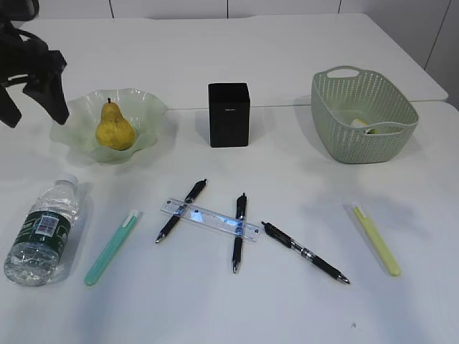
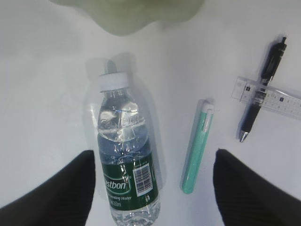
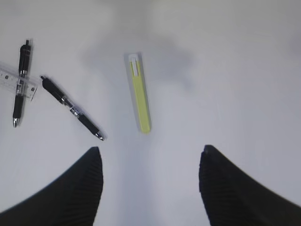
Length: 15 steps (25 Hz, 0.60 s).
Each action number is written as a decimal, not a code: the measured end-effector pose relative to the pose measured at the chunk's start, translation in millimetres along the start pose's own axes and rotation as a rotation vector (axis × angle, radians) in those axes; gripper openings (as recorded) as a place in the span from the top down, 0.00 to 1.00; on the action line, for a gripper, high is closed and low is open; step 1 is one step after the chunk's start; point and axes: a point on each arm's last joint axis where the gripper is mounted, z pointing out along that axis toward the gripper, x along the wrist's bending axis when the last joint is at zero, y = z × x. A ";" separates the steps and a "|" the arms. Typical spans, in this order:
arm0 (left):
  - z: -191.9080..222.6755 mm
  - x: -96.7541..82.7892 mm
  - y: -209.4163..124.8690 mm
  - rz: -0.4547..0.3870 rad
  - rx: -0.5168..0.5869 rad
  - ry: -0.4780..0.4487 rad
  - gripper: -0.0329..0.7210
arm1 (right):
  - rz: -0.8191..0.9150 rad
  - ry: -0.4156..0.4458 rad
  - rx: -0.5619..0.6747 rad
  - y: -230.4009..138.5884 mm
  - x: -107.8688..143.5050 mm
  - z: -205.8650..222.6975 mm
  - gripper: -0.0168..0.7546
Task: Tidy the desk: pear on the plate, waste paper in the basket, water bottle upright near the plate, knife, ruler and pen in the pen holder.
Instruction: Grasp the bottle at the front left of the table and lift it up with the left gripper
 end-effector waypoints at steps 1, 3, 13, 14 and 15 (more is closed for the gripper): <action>7.3 0.7 1.4 -0.002 0.017 0.002 0.22 | 0.000 0.002 -0.004 -7.1 0.1 -3.0 0.32; 21.2 2.3 3.8 -0.005 0.048 0.007 0.22 | -0.002 0.002 -0.011 -18.7 0.1 -8.0 0.32; 93.0 16.2 -12.6 -0.019 0.257 0.067 0.19 | -0.006 0.004 -0.052 -37.9 0.6 -22.2 0.33; 99.8 18.2 -14.3 -0.023 0.275 0.079 0.19 | -0.006 0.004 -0.052 -37.9 0.6 -22.2 0.33; 103.7 19.2 -14.8 -0.026 0.284 0.086 0.18 | -0.008 0.004 -0.052 -37.9 0.6 -22.2 0.33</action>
